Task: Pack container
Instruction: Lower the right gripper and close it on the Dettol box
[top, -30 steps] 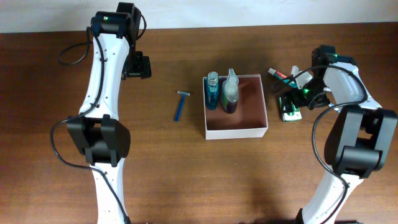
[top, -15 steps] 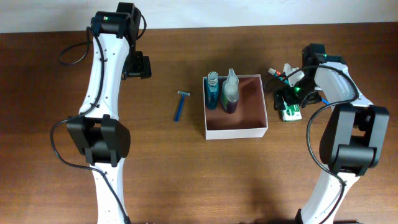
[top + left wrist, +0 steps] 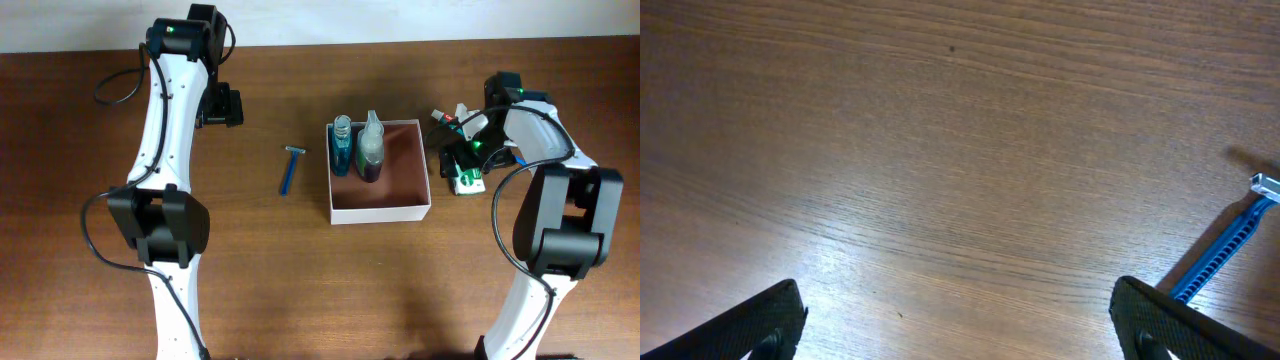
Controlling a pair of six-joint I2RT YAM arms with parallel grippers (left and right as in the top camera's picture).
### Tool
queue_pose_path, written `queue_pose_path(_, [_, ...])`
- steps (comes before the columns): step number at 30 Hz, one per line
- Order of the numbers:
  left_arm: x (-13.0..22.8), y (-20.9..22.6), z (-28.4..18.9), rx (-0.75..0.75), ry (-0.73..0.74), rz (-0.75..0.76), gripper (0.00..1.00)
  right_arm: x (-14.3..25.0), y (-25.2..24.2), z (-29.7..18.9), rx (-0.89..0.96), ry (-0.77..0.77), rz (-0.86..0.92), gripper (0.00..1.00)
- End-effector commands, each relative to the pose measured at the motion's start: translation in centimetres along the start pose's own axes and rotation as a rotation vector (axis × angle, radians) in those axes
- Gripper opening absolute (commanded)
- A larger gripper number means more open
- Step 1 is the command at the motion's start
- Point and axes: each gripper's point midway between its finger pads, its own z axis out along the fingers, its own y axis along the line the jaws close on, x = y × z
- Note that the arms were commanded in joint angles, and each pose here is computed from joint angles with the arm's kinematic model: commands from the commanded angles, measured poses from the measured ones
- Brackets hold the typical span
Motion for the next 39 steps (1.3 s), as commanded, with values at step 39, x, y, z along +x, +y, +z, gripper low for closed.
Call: queue_pose_path(39, [0.3, 0.3, -0.3, -0.002, 0.006, 0.011, 0.99, 1.0, -1.1, 2.4, 0.056, 0.059, 0.132, 0.99])
